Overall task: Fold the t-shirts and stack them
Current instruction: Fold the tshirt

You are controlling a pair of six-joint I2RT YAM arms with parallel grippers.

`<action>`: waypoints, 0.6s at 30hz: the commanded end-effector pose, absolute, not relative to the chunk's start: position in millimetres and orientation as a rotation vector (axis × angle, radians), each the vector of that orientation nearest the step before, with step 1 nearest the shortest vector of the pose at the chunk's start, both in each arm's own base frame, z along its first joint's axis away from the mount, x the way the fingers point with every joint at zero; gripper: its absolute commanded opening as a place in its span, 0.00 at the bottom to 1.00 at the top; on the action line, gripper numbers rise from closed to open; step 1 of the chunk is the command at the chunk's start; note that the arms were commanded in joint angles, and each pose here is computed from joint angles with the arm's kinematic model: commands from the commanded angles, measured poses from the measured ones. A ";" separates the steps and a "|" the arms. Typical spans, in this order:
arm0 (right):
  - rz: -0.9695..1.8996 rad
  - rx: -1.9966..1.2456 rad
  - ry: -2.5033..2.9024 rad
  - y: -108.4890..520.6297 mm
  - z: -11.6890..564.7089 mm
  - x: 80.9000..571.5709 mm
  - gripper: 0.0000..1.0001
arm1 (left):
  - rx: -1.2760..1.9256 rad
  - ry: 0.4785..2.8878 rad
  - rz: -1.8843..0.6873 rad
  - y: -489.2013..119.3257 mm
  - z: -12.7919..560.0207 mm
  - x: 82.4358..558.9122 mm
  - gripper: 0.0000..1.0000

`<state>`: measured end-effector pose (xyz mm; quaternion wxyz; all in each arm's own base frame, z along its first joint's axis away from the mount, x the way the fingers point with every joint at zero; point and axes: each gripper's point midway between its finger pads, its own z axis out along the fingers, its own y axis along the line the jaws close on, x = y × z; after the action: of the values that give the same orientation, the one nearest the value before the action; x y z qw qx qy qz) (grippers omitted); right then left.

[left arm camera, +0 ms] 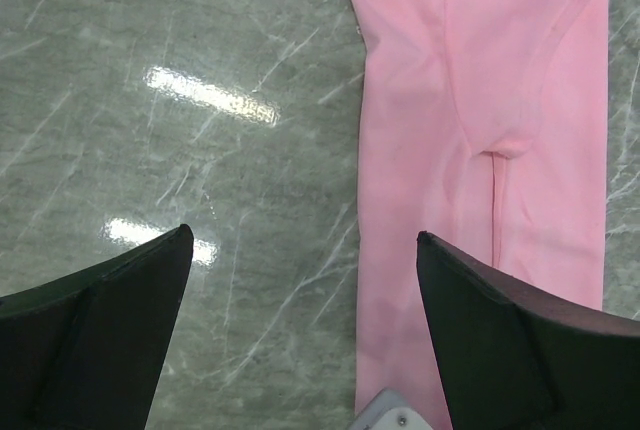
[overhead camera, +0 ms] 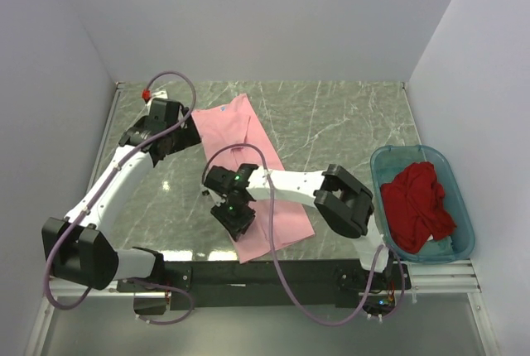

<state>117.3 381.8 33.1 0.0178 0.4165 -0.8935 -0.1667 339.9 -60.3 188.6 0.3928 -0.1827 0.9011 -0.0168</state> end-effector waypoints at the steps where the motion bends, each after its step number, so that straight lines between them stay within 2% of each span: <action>1: -0.622 1.252 -2.923 387.6 76.1 138.7 0.44 | -0.457 2.295 -0.104 -71.1 182.6 349.2 0.99; 4: -0.604 1.130 -3.074 363.9 88.3 163.4 0.47 | -0.426 2.337 -0.134 -82.7 170.0 359.9 0.98; 9: -0.552 0.752 -3.319 299.6 94.6 213.5 0.48 | -0.402 2.374 -0.167 -110.1 160.1 386.8 0.88; 10: -0.564 0.688 -3.351 286.5 96.3 214.0 0.48 | -0.395 2.405 -0.163 -115.4 147.8 391.6 0.83; 13: -0.563 0.533 -3.425 253.8 100.4 227.3 0.48 | -0.363 2.423 -0.160 -134.0 136.2 410.1 0.78; 18: -0.551 0.417 -3.475 227.4 100.4 232.7 0.48 | -0.324 2.453 -0.129 -158.1 116.7 442.1 0.74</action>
<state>223.7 229.4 92.0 -0.1667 0.1334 -0.9663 -0.1440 417.0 -141.1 102.2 0.2984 -0.1265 0.9454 -0.0342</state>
